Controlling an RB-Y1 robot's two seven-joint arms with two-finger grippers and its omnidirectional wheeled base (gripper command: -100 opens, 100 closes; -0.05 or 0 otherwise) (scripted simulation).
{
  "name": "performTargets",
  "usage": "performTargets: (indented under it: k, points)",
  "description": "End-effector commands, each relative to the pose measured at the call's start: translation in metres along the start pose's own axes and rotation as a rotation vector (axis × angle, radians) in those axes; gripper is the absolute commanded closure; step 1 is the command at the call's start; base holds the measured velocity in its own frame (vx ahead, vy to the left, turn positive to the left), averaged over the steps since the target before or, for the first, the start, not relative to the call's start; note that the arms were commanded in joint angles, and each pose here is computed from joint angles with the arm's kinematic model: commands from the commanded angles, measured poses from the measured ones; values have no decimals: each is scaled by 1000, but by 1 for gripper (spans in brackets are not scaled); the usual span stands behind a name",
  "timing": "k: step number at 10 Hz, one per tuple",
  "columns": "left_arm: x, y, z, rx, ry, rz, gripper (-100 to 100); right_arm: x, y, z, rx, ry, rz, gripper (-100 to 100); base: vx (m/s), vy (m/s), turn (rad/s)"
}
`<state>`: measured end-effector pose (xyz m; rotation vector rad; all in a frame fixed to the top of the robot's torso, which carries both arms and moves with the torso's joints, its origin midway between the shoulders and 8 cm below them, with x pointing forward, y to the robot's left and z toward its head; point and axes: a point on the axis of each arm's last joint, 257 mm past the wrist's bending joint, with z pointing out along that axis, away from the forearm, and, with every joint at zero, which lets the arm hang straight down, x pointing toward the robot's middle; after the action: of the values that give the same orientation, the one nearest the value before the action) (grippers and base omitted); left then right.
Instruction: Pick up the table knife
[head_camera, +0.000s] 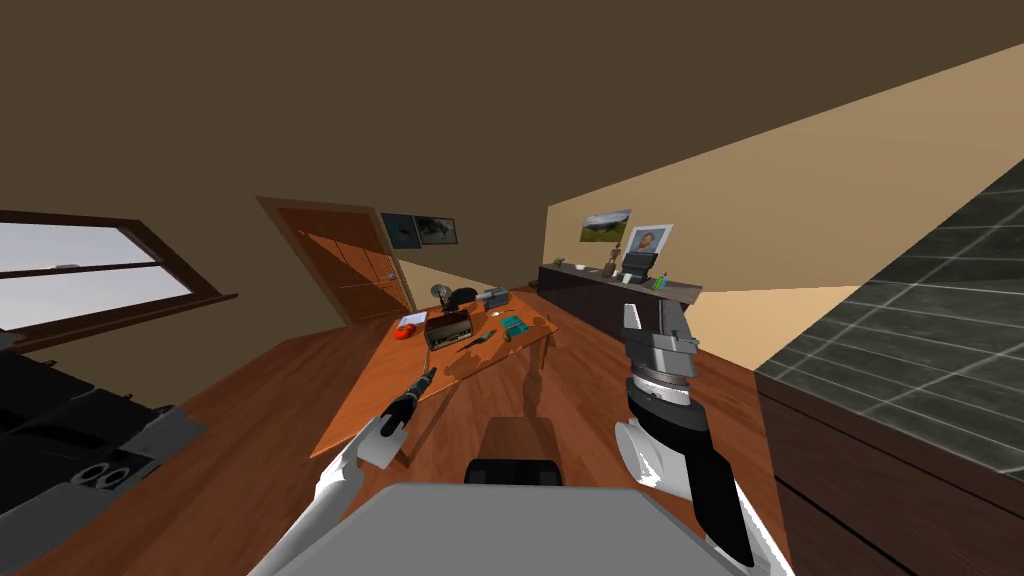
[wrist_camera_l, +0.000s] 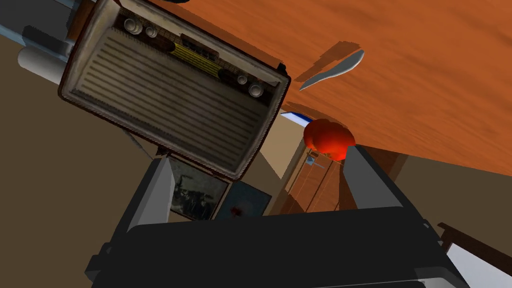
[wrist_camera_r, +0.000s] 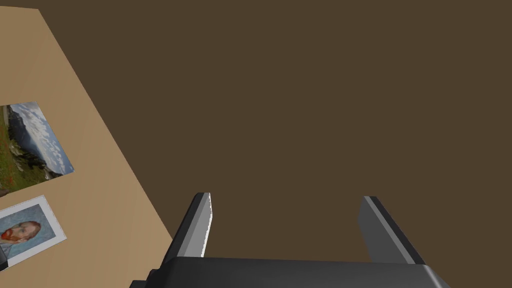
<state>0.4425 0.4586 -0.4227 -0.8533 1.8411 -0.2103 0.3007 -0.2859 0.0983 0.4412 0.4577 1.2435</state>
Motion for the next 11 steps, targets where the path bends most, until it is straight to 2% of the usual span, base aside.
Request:
performTargets:
  k: [1,3,4,5,6,7,10,11]
  points:
    - [8,16,2,-40,17,12,-100,0,0,0,0,0,0,0,12,29,-79]
    - [12,35,4,-89,36,35,-100,0,0,0,0,0,0,0,20,28,-126]
    - [12,35,4,-89,36,35,-100,0,0,0,0,0,0,0,9,14,9]
    - [10,43,8,-115,42,57,-100,0,0,0,0,0,0,0,16,18,-146]
    - [16,54,6,-137,54,57,-100,0,0,0,0,0,0,0,21,28,-101]
    - [16,54,6,-137,54,57,-100,0,0,0,0,0,0,0,11,17,7]
    - [17,79,9,-204,77,100,-100,0,0,0,0,0,0,0,29,36,-134]
    - [22,88,6,-223,89,101,-100,0,0,0,0,0,0,0,34,38,-72]
